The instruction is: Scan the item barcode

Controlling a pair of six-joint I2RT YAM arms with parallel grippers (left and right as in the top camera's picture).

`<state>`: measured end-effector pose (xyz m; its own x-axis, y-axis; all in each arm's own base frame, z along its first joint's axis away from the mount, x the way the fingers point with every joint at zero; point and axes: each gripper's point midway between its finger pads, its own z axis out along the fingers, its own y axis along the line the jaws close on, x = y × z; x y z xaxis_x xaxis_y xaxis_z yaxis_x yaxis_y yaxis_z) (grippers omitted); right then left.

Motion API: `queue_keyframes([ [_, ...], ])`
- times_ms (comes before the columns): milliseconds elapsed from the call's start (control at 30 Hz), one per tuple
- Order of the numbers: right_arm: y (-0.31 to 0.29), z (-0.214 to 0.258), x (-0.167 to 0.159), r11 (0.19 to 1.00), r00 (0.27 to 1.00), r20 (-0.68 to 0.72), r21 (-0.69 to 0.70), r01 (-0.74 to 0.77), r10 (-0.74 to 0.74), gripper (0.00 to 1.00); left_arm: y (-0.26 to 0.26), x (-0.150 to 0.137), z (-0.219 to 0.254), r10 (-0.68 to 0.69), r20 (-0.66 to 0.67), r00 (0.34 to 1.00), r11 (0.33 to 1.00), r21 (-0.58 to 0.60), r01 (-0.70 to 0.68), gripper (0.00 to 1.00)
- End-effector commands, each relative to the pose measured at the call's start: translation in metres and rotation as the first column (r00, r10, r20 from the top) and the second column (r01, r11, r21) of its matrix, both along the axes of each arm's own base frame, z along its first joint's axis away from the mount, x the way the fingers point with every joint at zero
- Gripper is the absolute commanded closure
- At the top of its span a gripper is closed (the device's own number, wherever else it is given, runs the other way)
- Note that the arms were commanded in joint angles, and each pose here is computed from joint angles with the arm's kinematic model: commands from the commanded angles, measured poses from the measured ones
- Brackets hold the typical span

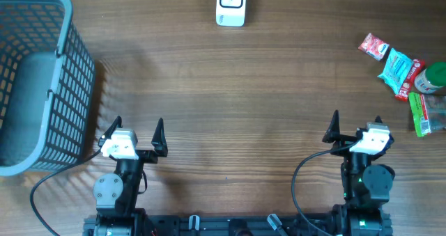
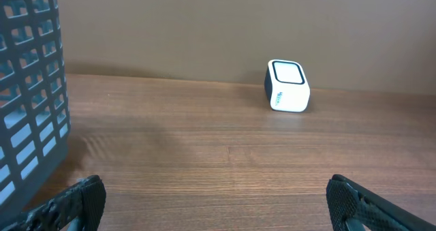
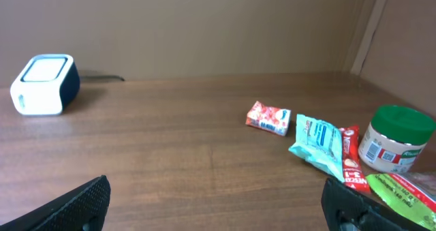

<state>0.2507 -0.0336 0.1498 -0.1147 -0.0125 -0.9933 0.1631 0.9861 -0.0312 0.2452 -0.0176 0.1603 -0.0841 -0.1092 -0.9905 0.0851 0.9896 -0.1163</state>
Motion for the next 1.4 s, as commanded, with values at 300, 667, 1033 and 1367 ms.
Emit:
queue_keyframes([
  [300,0.004,-0.005,0.001,0.999,0.999,-0.025,-0.029,-0.024,0.023,0.0,0.002,0.0,-0.003,0.013,0.002,1.0,1.0,-0.009,-0.013,0.0],
  [667,0.004,0.029,-0.006,0.999,0.992,0.124,-0.041,-0.018,0.023,0.0,0.002,0.0,-0.003,0.013,0.002,1.0,1.0,-0.009,-0.013,0.0],
  [1033,0.004,0.029,-0.006,0.999,0.992,0.122,-0.041,-0.018,0.023,0.0,0.002,0.0,-0.003,0.013,0.003,1.0,1.0,-0.009,-0.013,0.0],
  [1367,0.004,0.029,-0.006,0.999,0.992,0.123,-0.041,-0.018,0.023,0.0,0.002,0.0,-0.003,0.013,0.002,1.0,1.0,-0.009,-0.013,0.0],
])
